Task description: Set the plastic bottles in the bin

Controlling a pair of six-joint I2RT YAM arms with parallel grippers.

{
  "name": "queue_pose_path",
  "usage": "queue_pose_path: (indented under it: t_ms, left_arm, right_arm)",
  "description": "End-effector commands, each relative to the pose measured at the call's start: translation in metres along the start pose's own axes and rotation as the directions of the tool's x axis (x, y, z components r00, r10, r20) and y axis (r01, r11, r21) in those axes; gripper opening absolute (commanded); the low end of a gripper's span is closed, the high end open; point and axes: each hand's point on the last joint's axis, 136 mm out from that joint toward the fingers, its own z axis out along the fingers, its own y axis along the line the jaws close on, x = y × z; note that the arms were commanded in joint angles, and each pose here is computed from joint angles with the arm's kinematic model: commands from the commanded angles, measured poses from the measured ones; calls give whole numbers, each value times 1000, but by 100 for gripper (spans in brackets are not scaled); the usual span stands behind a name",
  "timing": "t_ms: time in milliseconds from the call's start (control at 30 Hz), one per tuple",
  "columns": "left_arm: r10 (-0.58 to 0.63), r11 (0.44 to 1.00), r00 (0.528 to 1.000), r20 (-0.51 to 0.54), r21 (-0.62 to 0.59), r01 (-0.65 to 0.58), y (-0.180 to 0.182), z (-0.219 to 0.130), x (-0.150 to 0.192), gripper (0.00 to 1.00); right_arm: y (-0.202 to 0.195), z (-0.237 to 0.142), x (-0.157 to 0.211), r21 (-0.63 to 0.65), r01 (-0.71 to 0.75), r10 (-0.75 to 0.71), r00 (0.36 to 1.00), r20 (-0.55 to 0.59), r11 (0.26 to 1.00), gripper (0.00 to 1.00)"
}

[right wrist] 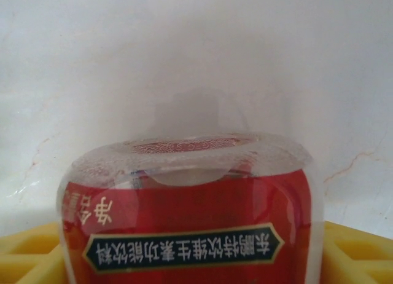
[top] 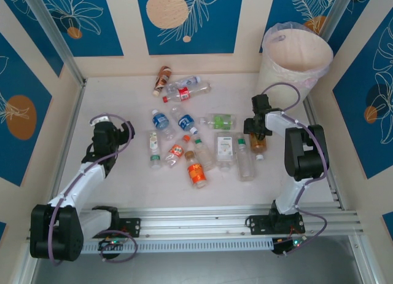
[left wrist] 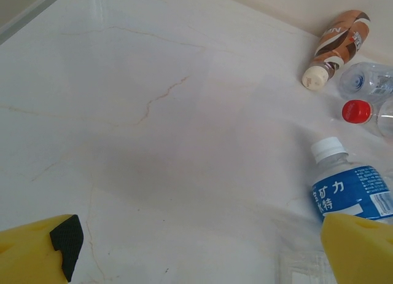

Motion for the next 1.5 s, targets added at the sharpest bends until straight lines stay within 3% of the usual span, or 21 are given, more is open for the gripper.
queue_pose_path:
  t_ms: [0, 233, 433, 567, 667, 833, 933, 1033, 1200, 1333, 1467]
  left_arm:
    - [-38, 997, 999, 6, 60, 38, -12, 1, -11, 100]
    - [-47, 994, 997, -59, 98, 53, -22, 5, -4, 100]
    - [-69, 990, 995, -73, 116, 77, -24, 6, 1, 100]
    - [-86, 980, 995, -55, 175, 95, -33, 6, 0, 100]
    - [-99, 976, 994, -53, 192, 108, -36, 5, 0, 100]
    - [-106, 976, 993, -60, 184, 115, -34, 6, 2, 100]
    - [-106, 977, 993, -61, 181, 115, -33, 6, 3, 100]
    - [-108, 978, 992, -60, 175, 117, -31, 6, 5, 100]
    - [-115, 979, 992, -60, 160, 123, -27, 9, 9, 100]
    - [-114, 981, 992, -62, 153, 122, -26, 10, 10, 100]
    - [-116, 982, 991, -62, 145, 123, -25, 12, 11, 100]
  right_arm:
    - [-8, -20, -10, 38, -13, 10, 997, 81, 999, 65]
    - [-8, -77, -42, -7, -53, 52, 955, 292, 999, 51]
    - [25, -181, -71, -165, 81, 23, 837, 547, 983, 48]
    - [29, -278, -98, -287, 167, 107, 666, 738, 943, 46]
    - [17, -336, -122, -313, 193, 162, 549, 820, 930, 46]
    - [-14, -397, -175, -259, 160, 188, 360, 914, 953, 45]
    - [-36, -430, -213, -240, 114, 213, 205, 955, 964, 45]
    - [-55, -447, -248, -239, 59, 234, 70, 970, 969, 45]
    - [-71, -433, -299, -149, -68, 146, -40, 988, 986, 43]
    - [-73, -409, -324, -30, -174, 25, -30, 999, 984, 46]
    - [-71, -379, -334, -54, -197, 59, 18, 998, 979, 48]
